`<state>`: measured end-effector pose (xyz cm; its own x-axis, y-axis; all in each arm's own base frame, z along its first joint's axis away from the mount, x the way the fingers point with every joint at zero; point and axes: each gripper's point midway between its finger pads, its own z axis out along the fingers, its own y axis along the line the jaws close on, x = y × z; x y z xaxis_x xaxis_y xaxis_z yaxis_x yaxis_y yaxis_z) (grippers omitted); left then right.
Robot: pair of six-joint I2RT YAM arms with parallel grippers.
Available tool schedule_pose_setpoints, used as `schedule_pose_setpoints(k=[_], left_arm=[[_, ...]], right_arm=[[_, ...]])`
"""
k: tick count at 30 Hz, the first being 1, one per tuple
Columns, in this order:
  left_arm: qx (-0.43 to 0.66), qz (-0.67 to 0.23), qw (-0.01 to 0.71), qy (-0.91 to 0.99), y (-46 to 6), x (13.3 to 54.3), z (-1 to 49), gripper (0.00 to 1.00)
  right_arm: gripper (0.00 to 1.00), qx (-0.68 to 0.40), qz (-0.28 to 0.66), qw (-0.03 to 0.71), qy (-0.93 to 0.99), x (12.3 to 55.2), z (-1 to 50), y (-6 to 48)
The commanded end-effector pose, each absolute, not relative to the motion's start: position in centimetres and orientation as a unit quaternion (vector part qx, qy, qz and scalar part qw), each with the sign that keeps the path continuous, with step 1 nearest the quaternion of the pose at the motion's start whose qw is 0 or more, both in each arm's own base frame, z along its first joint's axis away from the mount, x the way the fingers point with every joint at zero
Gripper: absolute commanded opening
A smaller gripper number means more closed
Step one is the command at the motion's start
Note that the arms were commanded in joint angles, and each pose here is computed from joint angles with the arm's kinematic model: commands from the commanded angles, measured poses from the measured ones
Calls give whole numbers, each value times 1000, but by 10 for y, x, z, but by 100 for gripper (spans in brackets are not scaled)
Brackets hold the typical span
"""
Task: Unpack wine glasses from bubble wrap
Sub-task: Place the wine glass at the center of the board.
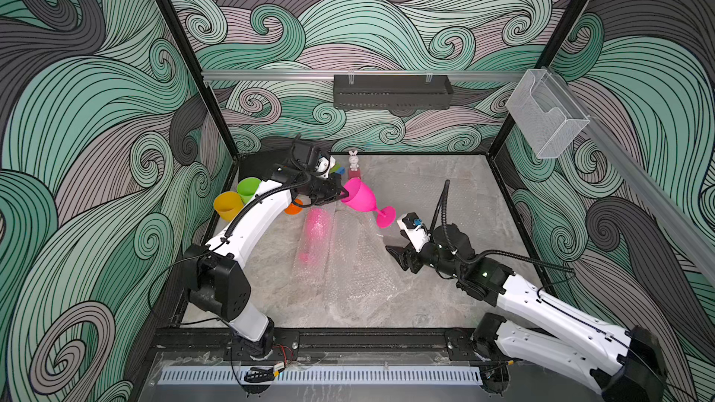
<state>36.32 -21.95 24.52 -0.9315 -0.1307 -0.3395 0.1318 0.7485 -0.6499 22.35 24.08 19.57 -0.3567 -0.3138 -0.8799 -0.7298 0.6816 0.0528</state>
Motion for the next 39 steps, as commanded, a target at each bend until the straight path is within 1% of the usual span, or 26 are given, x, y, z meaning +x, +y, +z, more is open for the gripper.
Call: schedule_pose_setpoints(k=[1,4,6,8,11,13,16,19,25,31,34,39], left_arm=[[16,-368,185,911,-219,373,259,0],[17,-380,176,908,-218,377,265,0],[4,-407,175,896,-214,384,273,0],[-5,-404,193,894,-206,394,278,0],[-13,-362,227,904,-190,406,281,0],[-19,-339,236,911,-181,414,280,0],[-30,-276,252,927,-162,429,272,0],[-40,-213,262,940,-144,445,262,0],[-46,-129,256,957,-126,472,240,0],[-40,-93,264,959,-127,499,225,0],[-27,-76,252,964,-135,510,214,0],[-4,-41,230,972,-143,518,200,0]], right_arm=[[71,-308,223,451,807,227,199,233],[71,-301,216,441,817,232,192,228],[71,-295,215,435,823,236,189,226],[71,-288,214,427,830,240,185,224],[72,-278,209,419,839,245,180,221],[71,-273,208,417,842,248,179,219],[72,-269,214,418,841,249,181,219],[72,-265,219,419,841,249,183,219],[72,-258,218,414,845,247,181,214],[72,-250,221,411,849,245,177,210],[72,-247,222,410,849,245,175,210],[72,-244,223,408,851,246,172,209]])
